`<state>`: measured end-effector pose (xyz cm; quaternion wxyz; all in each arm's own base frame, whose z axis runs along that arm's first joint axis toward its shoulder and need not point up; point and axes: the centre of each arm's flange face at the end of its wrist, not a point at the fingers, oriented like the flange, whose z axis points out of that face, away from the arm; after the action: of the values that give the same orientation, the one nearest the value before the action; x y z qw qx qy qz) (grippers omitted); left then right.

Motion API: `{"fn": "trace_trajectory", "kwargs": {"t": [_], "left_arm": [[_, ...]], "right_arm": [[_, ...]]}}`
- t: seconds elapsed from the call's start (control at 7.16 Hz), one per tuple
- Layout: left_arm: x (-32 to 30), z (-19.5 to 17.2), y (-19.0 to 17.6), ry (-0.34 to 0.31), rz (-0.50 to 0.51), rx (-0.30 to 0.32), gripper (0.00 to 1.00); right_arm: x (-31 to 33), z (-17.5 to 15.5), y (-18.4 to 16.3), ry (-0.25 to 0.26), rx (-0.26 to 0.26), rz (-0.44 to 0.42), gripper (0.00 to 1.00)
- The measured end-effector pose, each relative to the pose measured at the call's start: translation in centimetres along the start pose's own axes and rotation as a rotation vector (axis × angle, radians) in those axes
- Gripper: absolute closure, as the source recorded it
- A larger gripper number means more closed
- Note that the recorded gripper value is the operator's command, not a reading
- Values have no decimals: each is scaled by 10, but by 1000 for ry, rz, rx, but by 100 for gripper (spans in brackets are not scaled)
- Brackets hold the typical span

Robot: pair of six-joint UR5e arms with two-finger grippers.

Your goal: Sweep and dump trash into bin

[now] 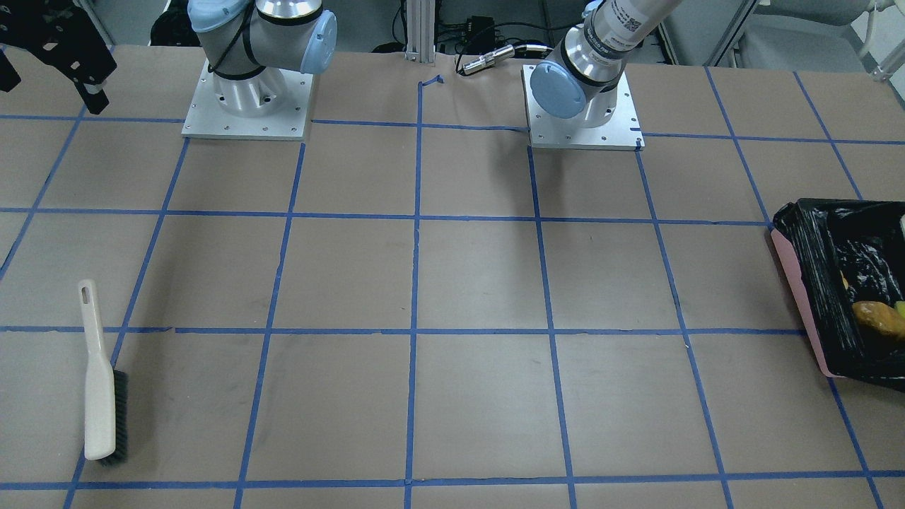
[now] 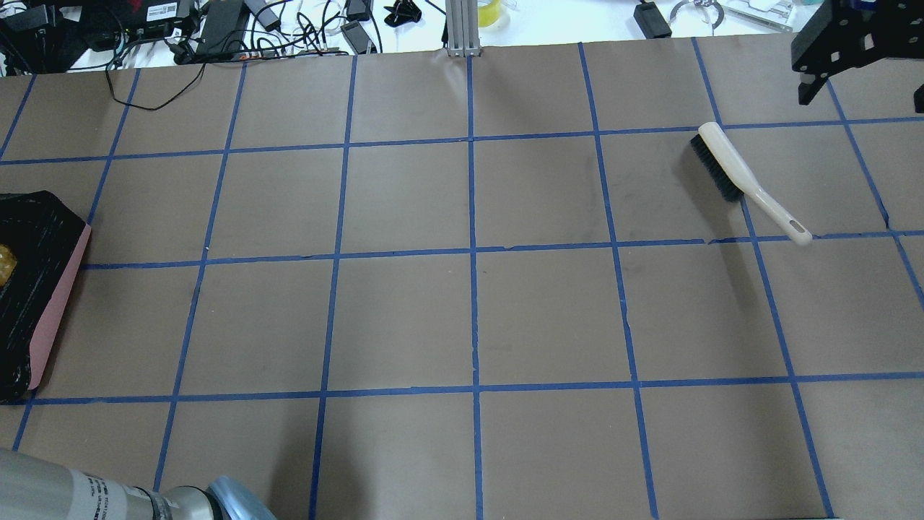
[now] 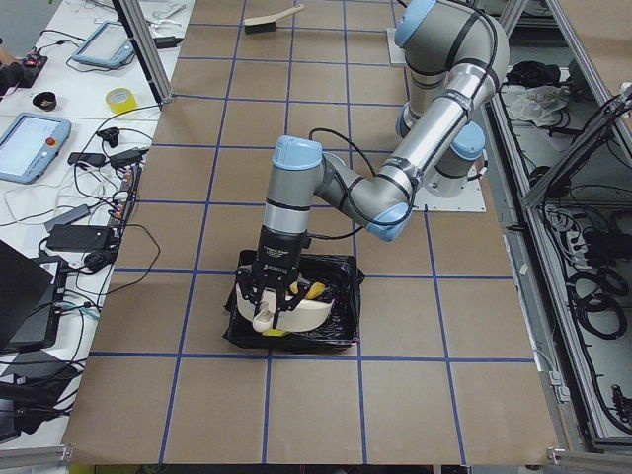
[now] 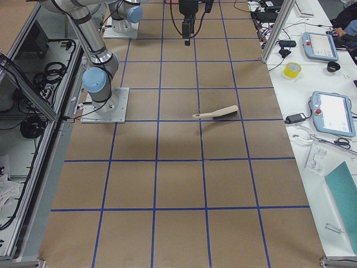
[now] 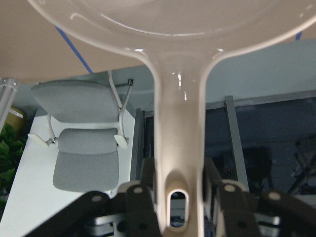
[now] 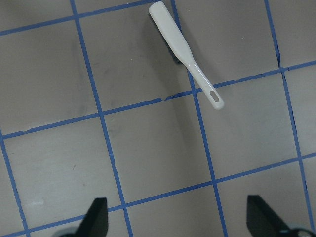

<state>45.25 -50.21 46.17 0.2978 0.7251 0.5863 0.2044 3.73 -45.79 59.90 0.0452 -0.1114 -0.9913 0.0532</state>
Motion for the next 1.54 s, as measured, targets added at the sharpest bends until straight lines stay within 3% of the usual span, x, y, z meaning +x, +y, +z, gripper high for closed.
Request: {"fn": "trace_trajectory", "kwargs": {"t": [0.28,0.56,0.84,1.12,1.54], "left_arm": [[-8,-14,-20,-23,-88,228,100],[-53,-36,-77,1,-168,425,100],[-118,-62,-157,39,-241,522,100],[-172,-76,-246,99,-295,591,100],[-230,-112,-366,153,-304,651,100]], "right_arm": [[-1,-3,1,3,5,-7,0],[0,9,-3,22,-25,-13,0],[1,10,-4,42,-26,-6,0],[-17,11,-1,25,-25,-25,0],[-98,54,-2,2,-18,-63,0]]}}
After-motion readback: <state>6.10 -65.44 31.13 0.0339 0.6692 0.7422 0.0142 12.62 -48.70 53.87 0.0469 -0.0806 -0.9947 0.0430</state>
